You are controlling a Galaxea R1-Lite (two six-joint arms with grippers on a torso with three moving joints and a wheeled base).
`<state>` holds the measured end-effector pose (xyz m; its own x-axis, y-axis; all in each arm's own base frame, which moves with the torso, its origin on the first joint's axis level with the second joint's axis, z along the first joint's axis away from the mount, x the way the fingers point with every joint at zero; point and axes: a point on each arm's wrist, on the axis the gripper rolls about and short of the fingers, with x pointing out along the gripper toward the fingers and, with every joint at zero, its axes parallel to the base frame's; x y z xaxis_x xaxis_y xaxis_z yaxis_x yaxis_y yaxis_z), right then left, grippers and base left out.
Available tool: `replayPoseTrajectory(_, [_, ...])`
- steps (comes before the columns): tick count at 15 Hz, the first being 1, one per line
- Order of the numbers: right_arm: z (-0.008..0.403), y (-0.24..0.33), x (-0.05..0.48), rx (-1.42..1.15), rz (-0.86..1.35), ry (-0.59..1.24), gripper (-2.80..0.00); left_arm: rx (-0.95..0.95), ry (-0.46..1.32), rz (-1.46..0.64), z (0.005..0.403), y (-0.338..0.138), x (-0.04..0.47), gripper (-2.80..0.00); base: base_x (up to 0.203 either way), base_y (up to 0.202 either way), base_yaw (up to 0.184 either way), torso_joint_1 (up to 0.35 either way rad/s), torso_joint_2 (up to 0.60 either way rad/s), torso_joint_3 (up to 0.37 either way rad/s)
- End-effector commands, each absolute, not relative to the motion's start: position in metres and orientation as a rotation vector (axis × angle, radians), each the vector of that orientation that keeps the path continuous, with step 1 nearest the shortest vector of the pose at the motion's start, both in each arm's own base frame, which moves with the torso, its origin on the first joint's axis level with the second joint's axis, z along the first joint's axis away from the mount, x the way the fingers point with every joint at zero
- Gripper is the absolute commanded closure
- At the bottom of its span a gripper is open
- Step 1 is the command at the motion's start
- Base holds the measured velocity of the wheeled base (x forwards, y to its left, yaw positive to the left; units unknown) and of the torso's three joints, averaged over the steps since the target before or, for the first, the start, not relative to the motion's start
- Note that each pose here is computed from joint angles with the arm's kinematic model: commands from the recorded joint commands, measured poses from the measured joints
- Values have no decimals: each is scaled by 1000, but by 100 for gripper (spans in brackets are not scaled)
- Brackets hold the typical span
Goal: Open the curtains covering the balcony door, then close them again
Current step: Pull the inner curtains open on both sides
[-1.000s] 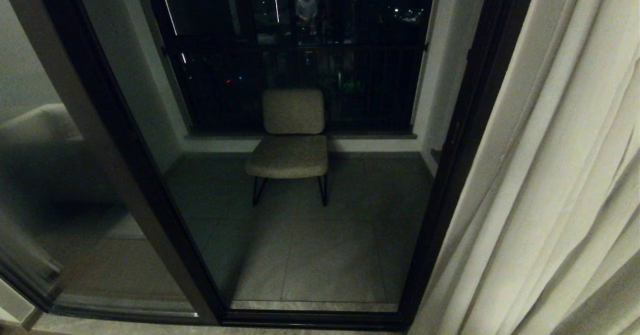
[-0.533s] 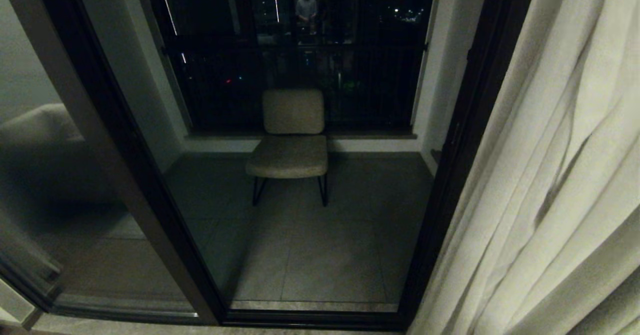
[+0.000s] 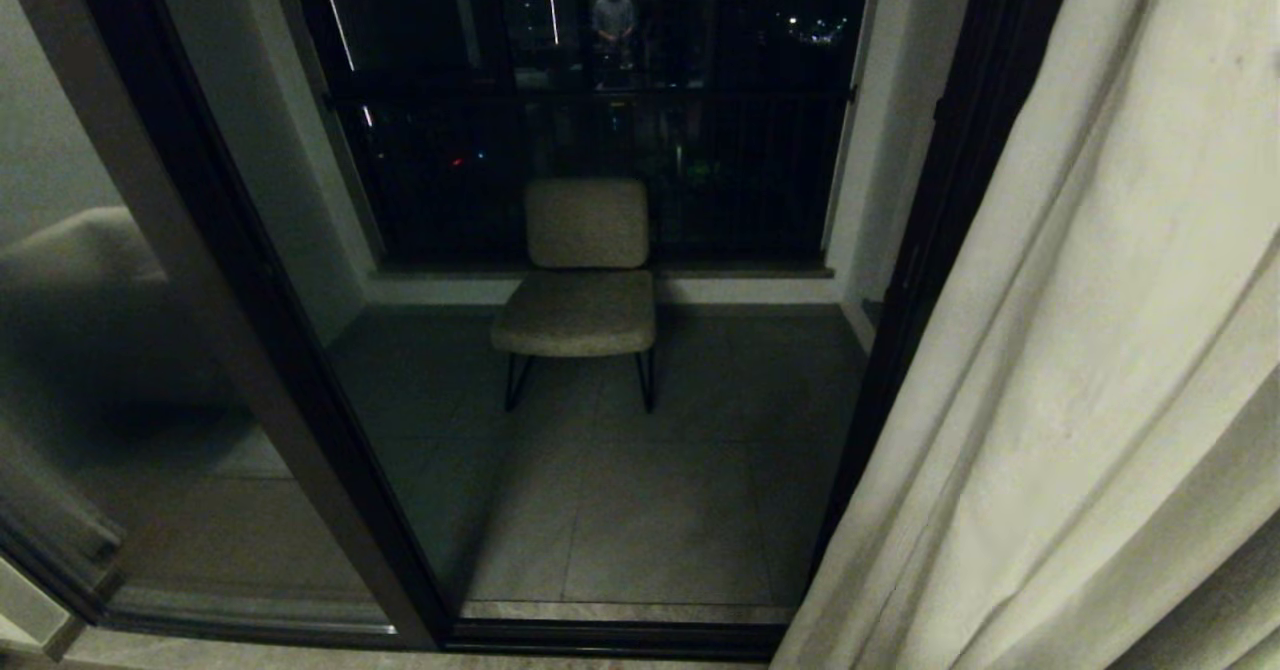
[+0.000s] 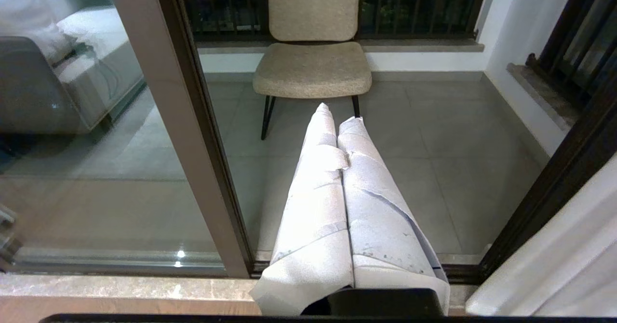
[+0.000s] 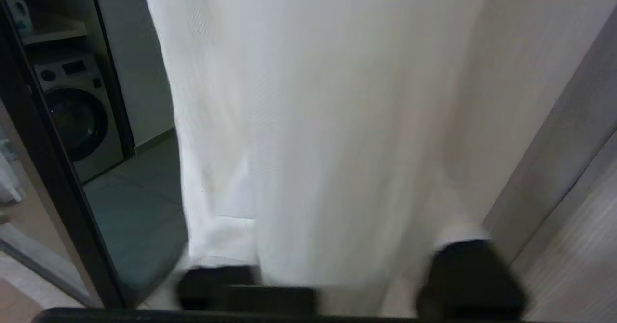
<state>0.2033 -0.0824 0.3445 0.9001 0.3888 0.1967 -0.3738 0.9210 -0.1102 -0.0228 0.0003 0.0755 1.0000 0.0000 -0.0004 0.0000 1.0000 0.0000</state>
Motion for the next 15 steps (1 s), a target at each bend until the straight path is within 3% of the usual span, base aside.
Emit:
replayPoseTrajectory(1, [333, -80, 197, -57, 397, -195, -280, 0, 0, 0, 75, 0, -23, 0, 0, 0, 0, 0, 0, 0])
replayPoseTrajectory(10, [265, -48, 135, -48, 387, -100, -280, 0, 0, 0, 75, 0, -23, 0, 0, 0, 0, 0, 0, 0])
replayPoseTrajectory(15, [250, -46, 130, -28, 387, -63, -280, 0, 0, 0, 75, 0, -23, 0, 0, 0, 0, 0, 0, 0])
